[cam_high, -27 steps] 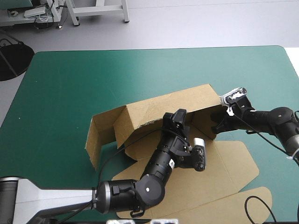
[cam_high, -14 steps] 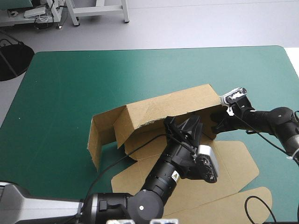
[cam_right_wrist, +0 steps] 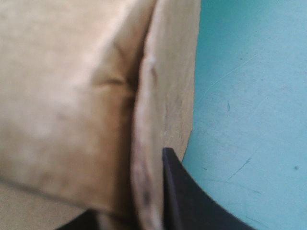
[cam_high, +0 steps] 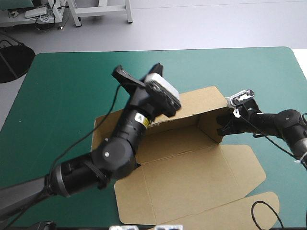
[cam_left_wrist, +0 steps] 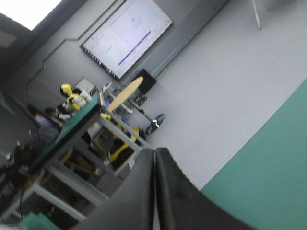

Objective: Fold the box

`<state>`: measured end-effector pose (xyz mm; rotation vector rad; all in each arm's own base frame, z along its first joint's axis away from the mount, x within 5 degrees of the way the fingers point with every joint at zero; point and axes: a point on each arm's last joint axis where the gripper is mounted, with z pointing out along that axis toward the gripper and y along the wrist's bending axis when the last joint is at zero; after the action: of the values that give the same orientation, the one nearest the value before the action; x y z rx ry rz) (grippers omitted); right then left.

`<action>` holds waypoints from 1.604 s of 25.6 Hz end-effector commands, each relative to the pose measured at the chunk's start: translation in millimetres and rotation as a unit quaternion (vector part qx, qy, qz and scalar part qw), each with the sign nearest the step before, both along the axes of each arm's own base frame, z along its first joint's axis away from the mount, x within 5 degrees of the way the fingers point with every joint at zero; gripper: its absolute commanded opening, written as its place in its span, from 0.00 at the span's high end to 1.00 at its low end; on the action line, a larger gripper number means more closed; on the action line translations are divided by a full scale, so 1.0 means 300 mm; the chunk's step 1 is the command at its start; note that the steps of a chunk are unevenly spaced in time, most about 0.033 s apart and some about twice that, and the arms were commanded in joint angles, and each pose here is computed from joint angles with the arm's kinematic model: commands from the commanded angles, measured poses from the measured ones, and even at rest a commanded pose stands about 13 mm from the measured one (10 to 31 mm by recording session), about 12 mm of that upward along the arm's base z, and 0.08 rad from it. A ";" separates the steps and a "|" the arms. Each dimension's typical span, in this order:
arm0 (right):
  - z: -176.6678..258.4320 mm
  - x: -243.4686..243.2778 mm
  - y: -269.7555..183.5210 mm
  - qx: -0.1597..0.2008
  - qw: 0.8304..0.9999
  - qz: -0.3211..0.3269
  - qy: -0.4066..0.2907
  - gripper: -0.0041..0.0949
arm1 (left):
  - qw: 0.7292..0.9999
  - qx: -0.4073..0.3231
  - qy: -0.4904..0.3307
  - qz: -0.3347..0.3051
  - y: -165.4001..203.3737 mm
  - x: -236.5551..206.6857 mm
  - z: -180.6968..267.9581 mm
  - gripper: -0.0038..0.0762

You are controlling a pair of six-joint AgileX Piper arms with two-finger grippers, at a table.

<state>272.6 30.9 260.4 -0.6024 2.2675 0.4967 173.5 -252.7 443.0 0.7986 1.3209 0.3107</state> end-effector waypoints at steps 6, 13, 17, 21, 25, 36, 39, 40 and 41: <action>0.120 0.008 -0.006 -0.003 1.000 -0.008 0.021 0.96 | 0.982 -0.162 0.038 0.086 0.277 0.206 0.176 0.96; 0.269 0.033 -0.001 0.019 0.997 -0.058 0.042 0.96 | 0.949 -0.214 0.131 0.189 0.487 0.320 0.142 0.96; 0.343 0.042 0.029 0.009 0.994 -0.085 0.067 0.96 | 0.929 -0.235 0.172 0.229 0.596 0.360 0.115 0.96; 0.379 0.061 0.071 0.005 0.989 -0.087 0.116 0.96 | 0.901 -0.260 0.224 0.266 0.697 0.378 0.080 0.96; 0.393 0.096 0.103 0.012 0.983 -0.085 0.162 0.96 | 0.875 -0.267 0.278 0.294 0.790 0.378 0.046 0.96; 0.209 0.300 0.171 -0.012 0.953 -0.137 0.272 0.84 | 0.807 -0.219 0.426 0.344 0.901 0.317 -0.037 0.96; 0.165 0.330 0.175 -0.021 0.950 -0.131 0.282 0.84 | 0.805 -0.235 0.434 0.328 0.887 0.318 -0.038 0.96; 0.147 0.344 0.177 -0.025 0.950 -0.125 0.284 0.84 | 0.804 -0.242 0.439 0.320 0.881 0.319 -0.038 0.96; 0.125 0.361 0.177 -0.029 0.951 -0.124 0.280 0.84 | 0.803 -0.246 0.441 0.316 0.877 0.319 -0.038 0.96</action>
<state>383.0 80.7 293.7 -0.1434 2.8485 0.4881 277.1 13.2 410.4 -0.0305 2.5287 0.1182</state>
